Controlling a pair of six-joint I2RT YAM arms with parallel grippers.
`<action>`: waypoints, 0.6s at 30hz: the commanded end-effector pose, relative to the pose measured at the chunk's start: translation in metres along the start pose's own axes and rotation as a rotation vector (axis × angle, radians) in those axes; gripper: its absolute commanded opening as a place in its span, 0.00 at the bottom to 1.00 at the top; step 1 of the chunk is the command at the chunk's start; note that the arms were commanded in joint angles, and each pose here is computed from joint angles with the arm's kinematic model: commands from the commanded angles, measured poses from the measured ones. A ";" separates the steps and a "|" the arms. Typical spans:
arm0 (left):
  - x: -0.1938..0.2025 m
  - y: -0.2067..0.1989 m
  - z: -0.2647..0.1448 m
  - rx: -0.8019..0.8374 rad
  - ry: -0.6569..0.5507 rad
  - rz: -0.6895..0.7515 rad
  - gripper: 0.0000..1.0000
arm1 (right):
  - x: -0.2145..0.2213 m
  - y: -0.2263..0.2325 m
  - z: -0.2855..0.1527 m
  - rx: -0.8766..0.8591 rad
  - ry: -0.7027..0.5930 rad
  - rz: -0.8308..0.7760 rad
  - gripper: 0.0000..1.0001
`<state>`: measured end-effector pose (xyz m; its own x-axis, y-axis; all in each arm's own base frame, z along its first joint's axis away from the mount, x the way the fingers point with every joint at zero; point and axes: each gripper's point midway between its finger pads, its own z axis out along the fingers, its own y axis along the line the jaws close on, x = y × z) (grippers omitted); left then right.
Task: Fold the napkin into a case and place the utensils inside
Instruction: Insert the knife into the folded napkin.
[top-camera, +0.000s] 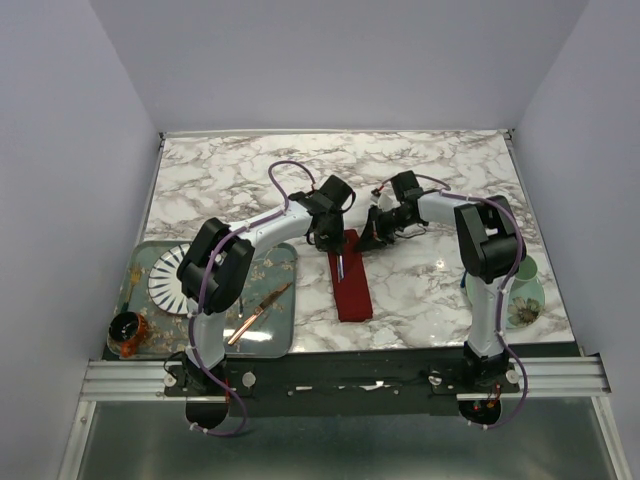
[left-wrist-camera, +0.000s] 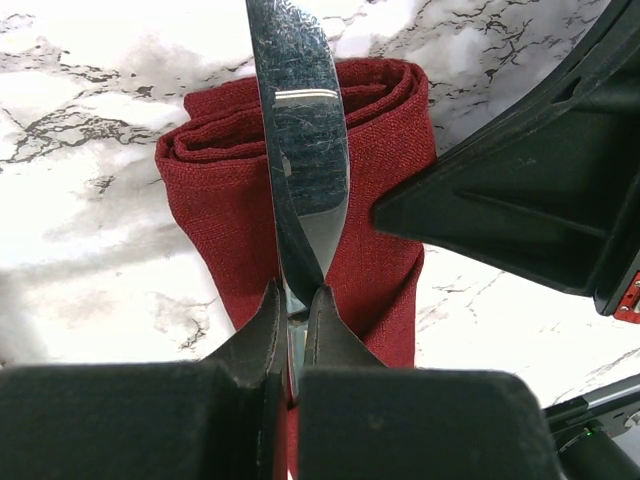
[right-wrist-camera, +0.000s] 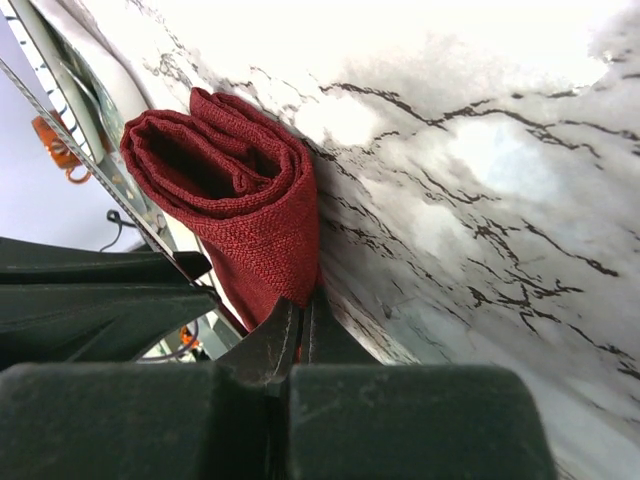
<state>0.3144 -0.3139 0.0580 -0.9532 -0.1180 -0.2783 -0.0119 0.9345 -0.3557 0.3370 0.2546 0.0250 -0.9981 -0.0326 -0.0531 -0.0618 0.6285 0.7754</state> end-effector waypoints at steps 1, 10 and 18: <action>0.007 -0.006 -0.007 0.023 0.032 -0.017 0.00 | -0.010 0.005 -0.005 0.031 -0.065 -0.008 0.01; 0.015 -0.007 -0.008 0.031 0.047 -0.021 0.00 | -0.014 0.002 -0.008 0.068 -0.104 0.005 0.01; 0.023 -0.007 -0.007 0.033 0.064 -0.018 0.00 | -0.018 0.002 -0.009 0.077 -0.126 0.001 0.01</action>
<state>0.3054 -0.3170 0.0538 -0.9614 -0.1237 -0.2457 -0.0258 0.9299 -0.3670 0.3423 0.2506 0.0234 -0.9978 0.0338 -0.0563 -0.0193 0.6686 0.7433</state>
